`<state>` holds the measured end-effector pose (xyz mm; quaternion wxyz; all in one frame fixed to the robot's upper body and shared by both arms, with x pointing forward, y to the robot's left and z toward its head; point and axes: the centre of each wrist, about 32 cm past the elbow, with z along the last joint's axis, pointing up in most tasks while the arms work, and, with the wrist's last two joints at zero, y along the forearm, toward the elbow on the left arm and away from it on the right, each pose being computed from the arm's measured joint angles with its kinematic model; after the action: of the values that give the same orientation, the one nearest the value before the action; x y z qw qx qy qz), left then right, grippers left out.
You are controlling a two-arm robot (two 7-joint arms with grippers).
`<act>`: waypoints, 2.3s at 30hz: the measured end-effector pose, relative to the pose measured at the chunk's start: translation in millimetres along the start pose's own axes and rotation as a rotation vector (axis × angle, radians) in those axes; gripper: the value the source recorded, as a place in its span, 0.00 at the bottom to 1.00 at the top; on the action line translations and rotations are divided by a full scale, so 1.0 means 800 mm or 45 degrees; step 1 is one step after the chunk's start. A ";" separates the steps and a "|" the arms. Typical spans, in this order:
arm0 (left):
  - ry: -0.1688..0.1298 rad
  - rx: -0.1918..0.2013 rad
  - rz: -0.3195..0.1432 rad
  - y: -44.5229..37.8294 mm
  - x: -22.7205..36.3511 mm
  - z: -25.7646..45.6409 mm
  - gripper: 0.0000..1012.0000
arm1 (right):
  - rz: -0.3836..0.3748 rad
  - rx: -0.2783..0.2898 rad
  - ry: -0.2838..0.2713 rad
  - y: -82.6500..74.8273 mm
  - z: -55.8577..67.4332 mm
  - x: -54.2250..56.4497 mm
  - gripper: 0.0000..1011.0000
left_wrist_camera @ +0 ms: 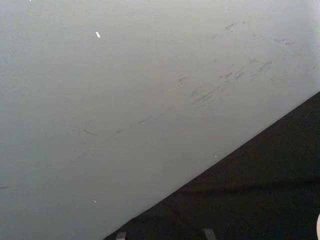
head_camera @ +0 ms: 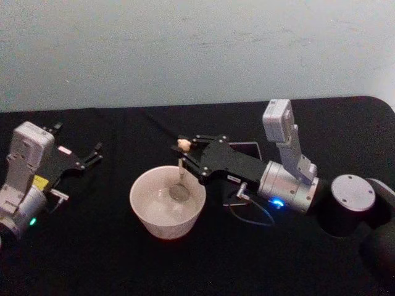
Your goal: Pick up the stirring spoon with one hand, stir inside the cup, then place it back in its original position.
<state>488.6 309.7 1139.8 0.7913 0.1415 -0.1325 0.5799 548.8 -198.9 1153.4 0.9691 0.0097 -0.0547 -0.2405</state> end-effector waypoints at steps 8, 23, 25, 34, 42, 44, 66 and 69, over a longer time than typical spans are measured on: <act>0.000 0.000 0.000 0.000 0.0000 0.0000 0.99 | 0.015 -0.024 0.000 -0.017 0.001 -0.004 0.21; 0.000 0.000 0.000 0.000 0.0000 0.0000 0.99 | 0.147 0.003 0.045 -0.010 0.004 -0.029 0.21; 0.000 0.000 0.000 0.000 0.0000 0.0000 0.99 | 0.153 0.004 0.045 -0.005 0.004 -0.030 0.21; 0.000 0.000 0.000 0.000 0.0000 0.0000 0.99 | 0.098 0.016 0.024 0.022 0.000 -0.020 0.21; 0.000 0.000 0.000 0.000 0.0000 0.0000 0.99 | 0.033 0.014 0.023 0.022 -0.001 -0.009 0.21; 0.000 0.000 0.000 0.000 0.0000 0.0000 0.99 | 0.026 0.015 0.023 0.021 0.000 -0.008 0.21; 0.000 0.000 0.000 0.000 0.0000 0.0000 0.99 | -0.006 -0.011 0.022 -0.021 0.004 -0.008 0.21; 0.000 0.000 0.000 0.000 0.0000 0.0000 0.99 | 0.023 -0.014 0.034 -0.027 0.005 -0.015 0.21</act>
<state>488.6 309.7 1139.8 0.7913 0.1415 -0.1325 0.5800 528.1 -212.3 1155.1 0.9719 0.0071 -0.0405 -0.2317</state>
